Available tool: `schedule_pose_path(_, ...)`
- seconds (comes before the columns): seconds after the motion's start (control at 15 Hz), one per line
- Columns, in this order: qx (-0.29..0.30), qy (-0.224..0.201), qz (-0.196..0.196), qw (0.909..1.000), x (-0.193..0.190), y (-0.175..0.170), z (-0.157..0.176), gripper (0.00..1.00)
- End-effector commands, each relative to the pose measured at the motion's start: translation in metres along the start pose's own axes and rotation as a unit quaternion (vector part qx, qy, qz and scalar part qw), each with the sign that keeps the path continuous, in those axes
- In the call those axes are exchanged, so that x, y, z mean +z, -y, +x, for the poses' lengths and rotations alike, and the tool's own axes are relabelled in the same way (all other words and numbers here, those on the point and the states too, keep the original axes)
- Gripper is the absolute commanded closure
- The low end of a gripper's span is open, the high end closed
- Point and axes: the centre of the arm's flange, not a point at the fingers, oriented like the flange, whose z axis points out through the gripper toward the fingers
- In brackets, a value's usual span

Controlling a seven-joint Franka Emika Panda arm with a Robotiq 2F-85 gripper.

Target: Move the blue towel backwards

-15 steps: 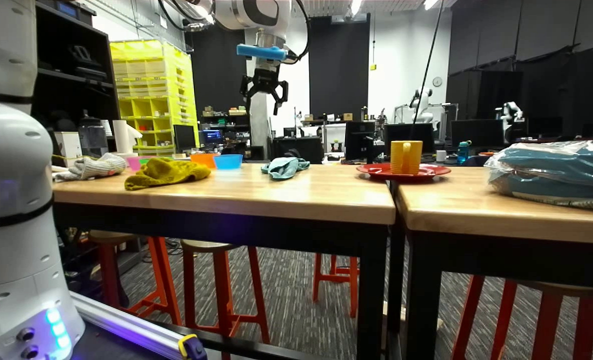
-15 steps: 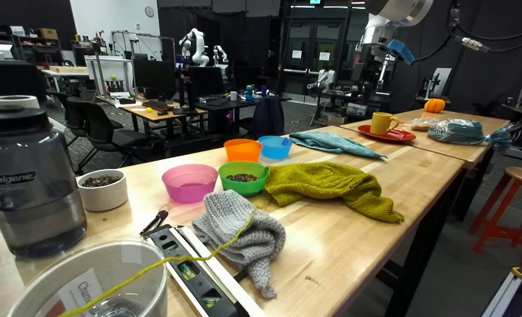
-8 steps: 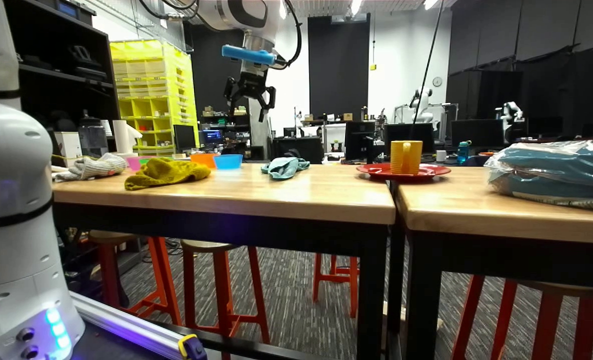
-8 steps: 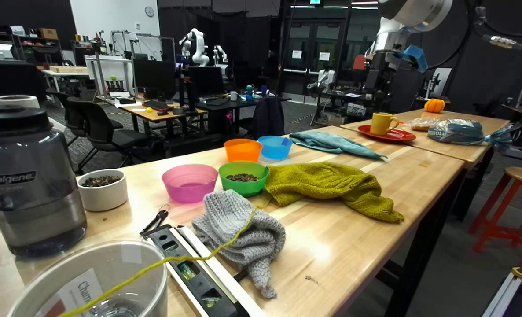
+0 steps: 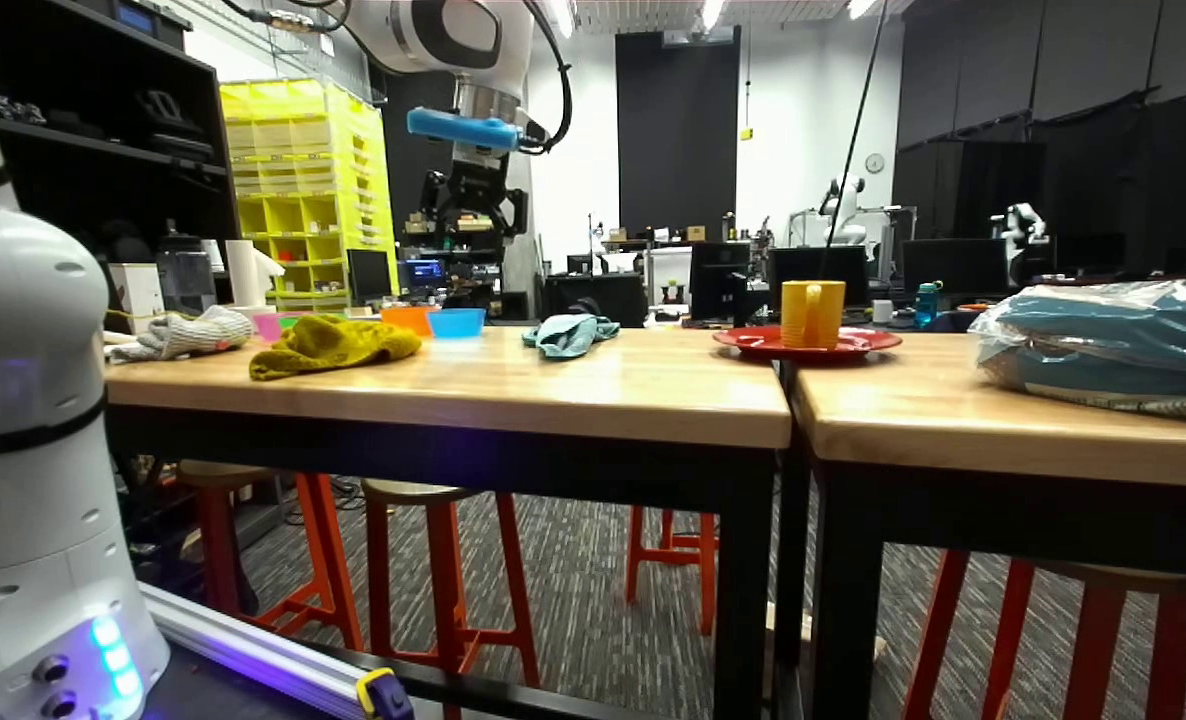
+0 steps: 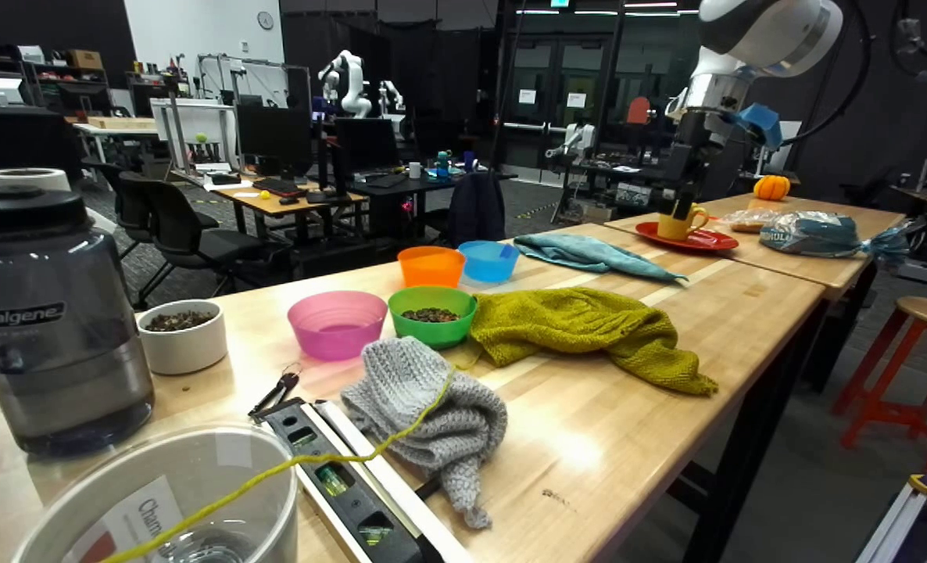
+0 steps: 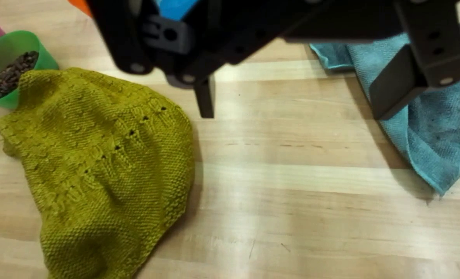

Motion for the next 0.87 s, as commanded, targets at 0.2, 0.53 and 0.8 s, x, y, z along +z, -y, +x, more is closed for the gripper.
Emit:
schedule_pose_path(0.2, 0.018, -0.036, -0.023, 0.9989, 0.028, 0.035, -0.048, 0.0)
schedule_pose_path(0.53, 0.032, -0.044, -0.043, 0.9976, 0.054, 0.052, -0.065, 0.0)
schedule_pose_path(0.8, 0.03, -0.045, -0.047, 0.9975, 0.063, 0.06, -0.084, 0.0)
